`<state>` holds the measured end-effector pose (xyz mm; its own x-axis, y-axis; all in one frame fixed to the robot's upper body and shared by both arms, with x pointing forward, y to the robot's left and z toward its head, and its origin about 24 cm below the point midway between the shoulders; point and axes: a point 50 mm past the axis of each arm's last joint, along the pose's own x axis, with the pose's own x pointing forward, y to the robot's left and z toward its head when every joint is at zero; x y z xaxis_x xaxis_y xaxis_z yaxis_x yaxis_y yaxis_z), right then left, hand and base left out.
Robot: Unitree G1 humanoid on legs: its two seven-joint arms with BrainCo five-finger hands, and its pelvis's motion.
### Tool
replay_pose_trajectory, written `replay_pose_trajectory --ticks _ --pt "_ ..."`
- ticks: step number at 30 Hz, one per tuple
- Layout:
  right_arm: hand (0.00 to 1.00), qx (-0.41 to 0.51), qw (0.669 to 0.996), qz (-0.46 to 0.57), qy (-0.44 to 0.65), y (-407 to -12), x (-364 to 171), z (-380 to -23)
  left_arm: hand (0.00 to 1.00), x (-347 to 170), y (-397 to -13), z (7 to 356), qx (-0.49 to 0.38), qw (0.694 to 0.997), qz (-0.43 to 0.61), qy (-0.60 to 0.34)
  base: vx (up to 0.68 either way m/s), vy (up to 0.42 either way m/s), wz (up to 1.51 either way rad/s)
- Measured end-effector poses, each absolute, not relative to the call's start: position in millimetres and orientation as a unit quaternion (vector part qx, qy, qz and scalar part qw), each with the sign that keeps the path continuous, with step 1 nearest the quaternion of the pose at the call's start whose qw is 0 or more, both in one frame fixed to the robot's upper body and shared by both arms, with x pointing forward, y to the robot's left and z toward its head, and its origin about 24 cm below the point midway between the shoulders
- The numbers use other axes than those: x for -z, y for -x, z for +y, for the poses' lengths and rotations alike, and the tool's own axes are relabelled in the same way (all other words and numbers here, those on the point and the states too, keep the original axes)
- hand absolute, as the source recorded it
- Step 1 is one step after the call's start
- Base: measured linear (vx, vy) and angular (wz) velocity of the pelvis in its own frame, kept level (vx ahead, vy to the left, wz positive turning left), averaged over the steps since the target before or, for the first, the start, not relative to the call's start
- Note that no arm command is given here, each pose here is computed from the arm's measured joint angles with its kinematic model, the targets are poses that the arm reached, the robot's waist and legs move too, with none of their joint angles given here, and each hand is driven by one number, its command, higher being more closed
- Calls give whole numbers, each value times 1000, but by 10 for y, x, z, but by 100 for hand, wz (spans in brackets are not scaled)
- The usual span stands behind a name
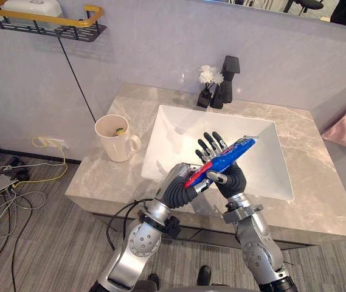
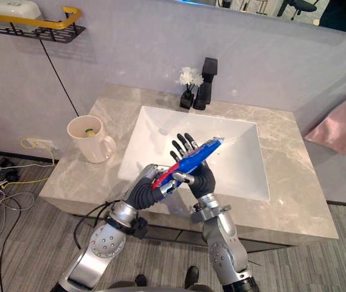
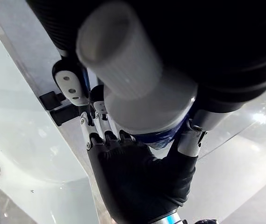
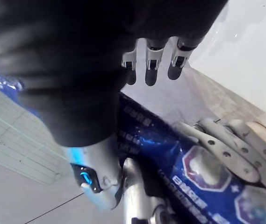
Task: Organize washtable
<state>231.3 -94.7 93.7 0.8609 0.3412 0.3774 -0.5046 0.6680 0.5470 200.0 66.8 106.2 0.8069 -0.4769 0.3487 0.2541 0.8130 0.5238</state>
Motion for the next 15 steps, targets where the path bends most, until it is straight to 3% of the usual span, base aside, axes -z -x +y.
replay_pose_trajectory --ticks 14,15 --pt "100 -234 897 -132 -351 -2372 -1037 -859 100 -930 -2010 568 211 934 -211 -196 0 0 0" --pt "100 -234 897 -132 -350 -2371 -1037 -858 0 -925 -2010 566 212 934 -210 -195 0 0 0"
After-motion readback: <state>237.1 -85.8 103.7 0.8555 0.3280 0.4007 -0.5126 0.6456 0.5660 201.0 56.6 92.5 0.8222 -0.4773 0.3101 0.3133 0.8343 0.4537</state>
